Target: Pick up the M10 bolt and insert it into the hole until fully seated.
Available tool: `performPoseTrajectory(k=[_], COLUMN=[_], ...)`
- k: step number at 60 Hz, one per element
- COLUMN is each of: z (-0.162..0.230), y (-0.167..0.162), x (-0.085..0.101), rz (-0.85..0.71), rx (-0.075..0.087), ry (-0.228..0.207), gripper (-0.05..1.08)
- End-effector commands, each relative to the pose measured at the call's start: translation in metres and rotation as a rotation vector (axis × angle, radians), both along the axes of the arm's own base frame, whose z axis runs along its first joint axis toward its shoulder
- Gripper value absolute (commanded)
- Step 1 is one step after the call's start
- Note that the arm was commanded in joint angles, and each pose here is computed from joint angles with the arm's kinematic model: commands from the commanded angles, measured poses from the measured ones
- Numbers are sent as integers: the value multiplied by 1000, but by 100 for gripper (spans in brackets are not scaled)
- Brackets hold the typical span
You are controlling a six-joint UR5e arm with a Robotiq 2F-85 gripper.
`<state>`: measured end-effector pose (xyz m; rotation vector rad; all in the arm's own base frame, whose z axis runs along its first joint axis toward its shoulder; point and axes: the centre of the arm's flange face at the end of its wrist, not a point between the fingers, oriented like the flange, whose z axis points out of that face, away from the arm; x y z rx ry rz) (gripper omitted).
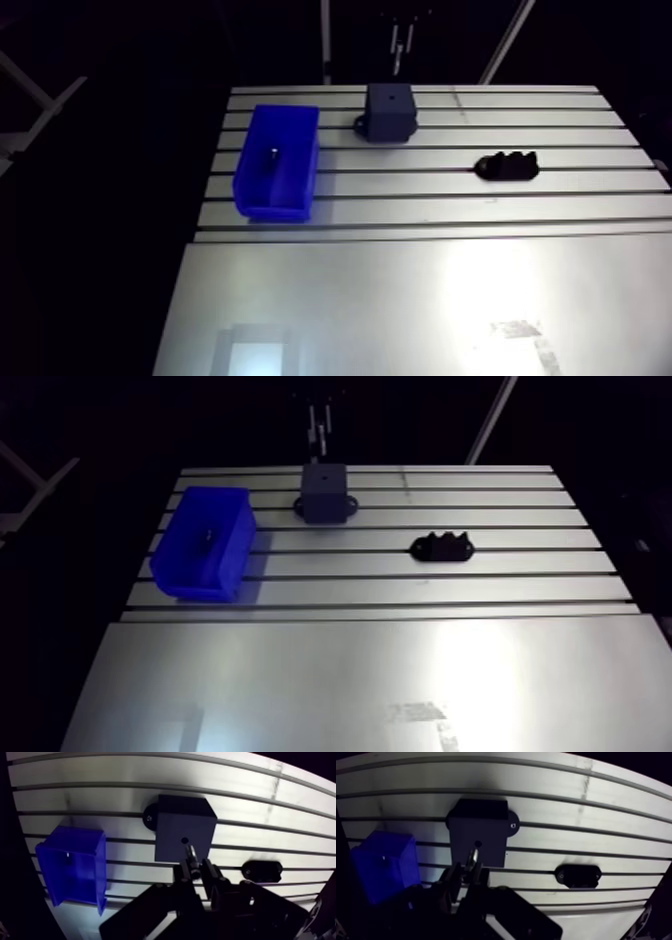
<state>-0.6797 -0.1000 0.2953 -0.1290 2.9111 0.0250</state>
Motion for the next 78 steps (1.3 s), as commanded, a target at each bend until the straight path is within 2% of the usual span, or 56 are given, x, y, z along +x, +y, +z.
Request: performPoseTrajectory(k=[1,24,29,52,78], z=[-7,-16,-18,-22,-28], y=[-2,-2,-1,-2,-2], x=[-1,-1,-1,1,4], rz=[2,-1,-8,-8,-11], rx=[-1,-1,5,10,9], ry=[-12,-22,-27,-35,-45], gripper=[108,108,108,108,108])
